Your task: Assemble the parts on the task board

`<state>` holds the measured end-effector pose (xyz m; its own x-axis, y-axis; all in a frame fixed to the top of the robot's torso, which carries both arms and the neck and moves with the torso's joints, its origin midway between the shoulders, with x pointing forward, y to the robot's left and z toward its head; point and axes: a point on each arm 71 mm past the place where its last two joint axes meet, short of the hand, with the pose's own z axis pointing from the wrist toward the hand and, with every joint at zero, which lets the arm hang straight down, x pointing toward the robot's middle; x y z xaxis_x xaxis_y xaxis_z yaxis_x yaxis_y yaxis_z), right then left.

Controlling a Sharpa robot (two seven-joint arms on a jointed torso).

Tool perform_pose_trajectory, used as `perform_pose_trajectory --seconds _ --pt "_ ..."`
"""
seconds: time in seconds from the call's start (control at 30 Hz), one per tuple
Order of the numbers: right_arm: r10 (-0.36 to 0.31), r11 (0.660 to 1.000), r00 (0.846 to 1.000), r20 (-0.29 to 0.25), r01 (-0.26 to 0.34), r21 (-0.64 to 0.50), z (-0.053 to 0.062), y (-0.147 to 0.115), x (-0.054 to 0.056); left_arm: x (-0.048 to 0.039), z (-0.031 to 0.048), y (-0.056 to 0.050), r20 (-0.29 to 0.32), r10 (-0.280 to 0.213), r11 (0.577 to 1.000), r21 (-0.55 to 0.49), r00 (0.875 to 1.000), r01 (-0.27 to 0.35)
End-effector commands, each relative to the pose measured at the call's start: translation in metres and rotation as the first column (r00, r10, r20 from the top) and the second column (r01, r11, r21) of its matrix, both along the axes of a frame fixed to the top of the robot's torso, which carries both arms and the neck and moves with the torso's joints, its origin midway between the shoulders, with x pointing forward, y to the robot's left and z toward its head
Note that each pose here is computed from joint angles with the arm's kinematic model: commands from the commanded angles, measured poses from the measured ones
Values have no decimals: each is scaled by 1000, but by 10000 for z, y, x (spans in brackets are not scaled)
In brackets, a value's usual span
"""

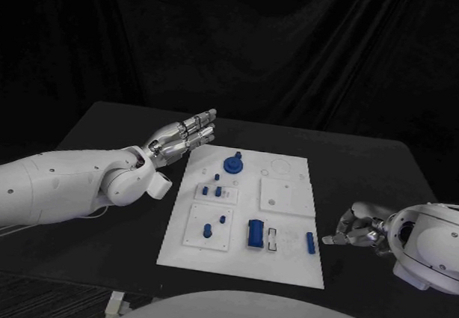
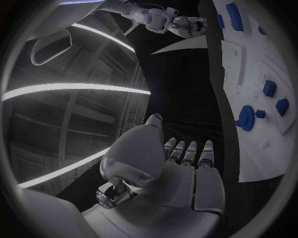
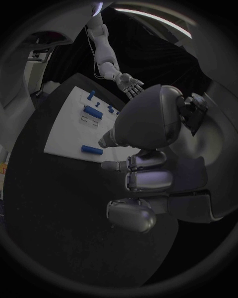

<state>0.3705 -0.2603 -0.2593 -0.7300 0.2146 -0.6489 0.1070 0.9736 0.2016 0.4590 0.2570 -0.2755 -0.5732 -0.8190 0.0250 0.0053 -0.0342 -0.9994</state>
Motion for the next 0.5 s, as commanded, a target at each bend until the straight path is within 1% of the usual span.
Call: perform_pose_trajectory --seconds 0.03,0.5 --pt "9 999 1000 11 -9 -36 -17 26 -14 -12 5 -14 4 -10 1000 -12 1000 10" --pt "60 997 997 40 -58 -54 -64 224 -19 -14 -1 -18 0 -12 1000 -13 1000 12"
